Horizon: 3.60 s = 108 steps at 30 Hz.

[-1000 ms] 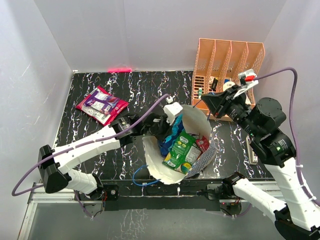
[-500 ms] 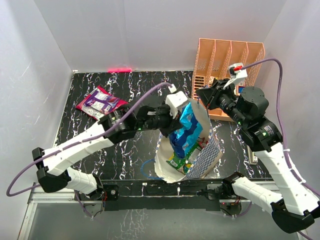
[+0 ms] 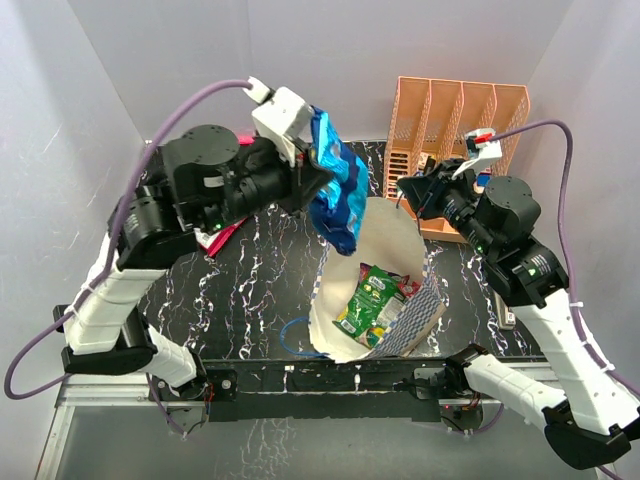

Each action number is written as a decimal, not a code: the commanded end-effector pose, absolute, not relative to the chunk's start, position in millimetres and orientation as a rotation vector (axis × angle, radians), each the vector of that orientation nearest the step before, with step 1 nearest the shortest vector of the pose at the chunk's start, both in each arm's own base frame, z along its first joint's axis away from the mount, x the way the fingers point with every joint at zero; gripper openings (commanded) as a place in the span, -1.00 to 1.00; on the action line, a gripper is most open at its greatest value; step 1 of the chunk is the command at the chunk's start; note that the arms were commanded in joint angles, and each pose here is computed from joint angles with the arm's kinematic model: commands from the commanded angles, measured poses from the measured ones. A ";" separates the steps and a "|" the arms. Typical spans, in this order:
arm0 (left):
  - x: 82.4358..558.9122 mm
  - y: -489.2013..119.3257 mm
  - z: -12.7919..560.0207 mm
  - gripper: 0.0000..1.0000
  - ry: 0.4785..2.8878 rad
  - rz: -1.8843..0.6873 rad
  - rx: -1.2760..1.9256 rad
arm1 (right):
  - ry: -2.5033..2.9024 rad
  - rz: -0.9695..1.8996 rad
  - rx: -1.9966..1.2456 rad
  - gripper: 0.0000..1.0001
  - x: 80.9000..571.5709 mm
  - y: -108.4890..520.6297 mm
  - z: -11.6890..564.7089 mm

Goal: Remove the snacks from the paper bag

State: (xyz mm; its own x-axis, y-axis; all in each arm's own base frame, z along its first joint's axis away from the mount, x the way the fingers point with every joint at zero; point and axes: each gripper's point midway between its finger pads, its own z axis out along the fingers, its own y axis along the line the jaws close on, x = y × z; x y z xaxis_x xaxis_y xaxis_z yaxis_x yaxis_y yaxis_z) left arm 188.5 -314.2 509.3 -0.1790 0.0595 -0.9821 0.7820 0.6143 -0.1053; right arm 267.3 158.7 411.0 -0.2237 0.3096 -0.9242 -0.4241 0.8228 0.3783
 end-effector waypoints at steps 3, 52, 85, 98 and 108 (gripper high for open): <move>219.1 -275.4 547.7 -1.00 1.572 -0.515 0.566 | 1.579 0.644 -0.068 -0.85 260.2 145.3 430.0; 513.2 27.3 261.4 -1.00 1.928 -0.414 -0.734 | 1.518 0.549 -0.276 -0.85 228.2 134.2 411.2; 361.3 64.2 128.8 -1.00 2.016 -0.258 -1.081 | 1.539 0.596 -0.307 -0.85 232.8 147.1 406.1; 312.9 65.3 48.4 -1.00 2.083 -0.274 -1.351 | 1.545 0.611 -0.317 -0.85 229.4 148.7 401.3; 300.7 64.2 35.5 -1.00 2.133 -0.249 -1.356 | 1.544 0.616 -0.319 -0.84 226.7 148.3 400.9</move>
